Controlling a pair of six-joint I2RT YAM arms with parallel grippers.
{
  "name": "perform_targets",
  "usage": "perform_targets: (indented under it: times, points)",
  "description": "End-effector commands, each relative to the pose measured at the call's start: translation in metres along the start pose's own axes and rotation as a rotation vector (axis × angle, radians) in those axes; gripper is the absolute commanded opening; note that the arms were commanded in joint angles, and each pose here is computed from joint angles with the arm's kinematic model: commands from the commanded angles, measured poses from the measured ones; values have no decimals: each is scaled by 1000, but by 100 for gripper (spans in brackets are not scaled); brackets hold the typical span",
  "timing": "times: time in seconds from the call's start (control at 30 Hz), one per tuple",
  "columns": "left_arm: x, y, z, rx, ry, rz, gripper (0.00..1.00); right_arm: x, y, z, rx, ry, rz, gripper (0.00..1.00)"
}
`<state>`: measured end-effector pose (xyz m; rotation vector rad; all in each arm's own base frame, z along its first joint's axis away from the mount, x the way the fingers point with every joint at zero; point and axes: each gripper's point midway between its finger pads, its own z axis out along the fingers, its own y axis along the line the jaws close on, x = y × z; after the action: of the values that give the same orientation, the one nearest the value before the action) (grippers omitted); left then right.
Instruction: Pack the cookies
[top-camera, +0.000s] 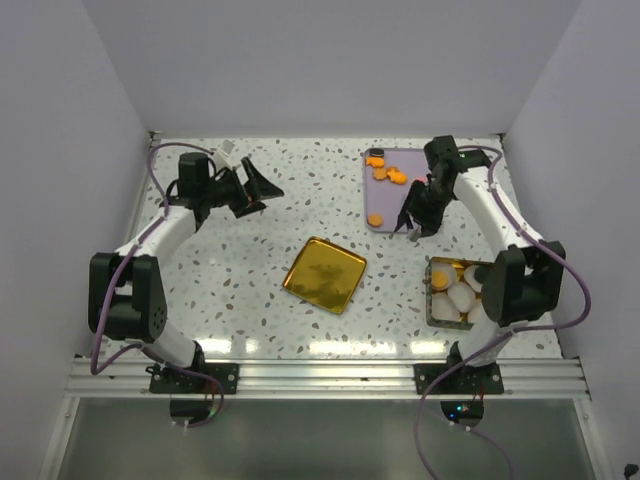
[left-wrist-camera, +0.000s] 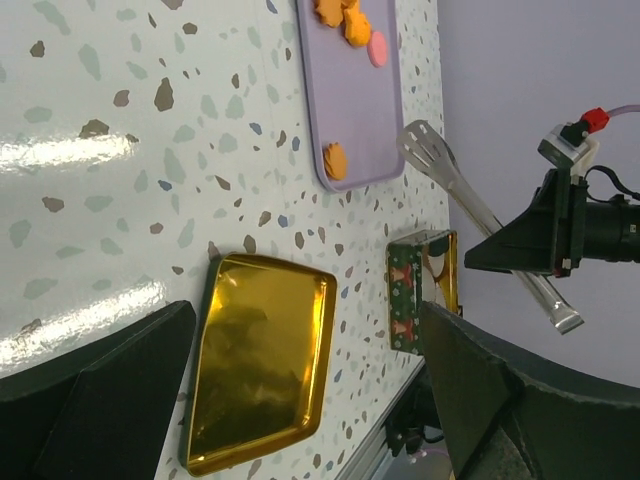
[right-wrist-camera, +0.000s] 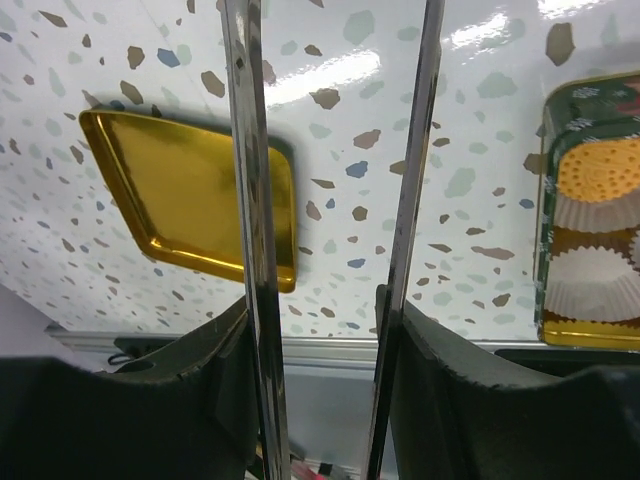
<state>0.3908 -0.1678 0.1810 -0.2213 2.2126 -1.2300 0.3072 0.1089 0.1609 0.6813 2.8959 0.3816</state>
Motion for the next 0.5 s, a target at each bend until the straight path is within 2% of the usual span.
perform_targets:
  times: [0.0, 0.47]
  points:
    - [-17, -17, -14, 11, -53, 65, 100, -5, 30, 3, -60, -4, -51, 49]
    - [-25, -12, -25, -13, -85, 67, 100, -6, 64, 52, -56, 114, -122, 50]
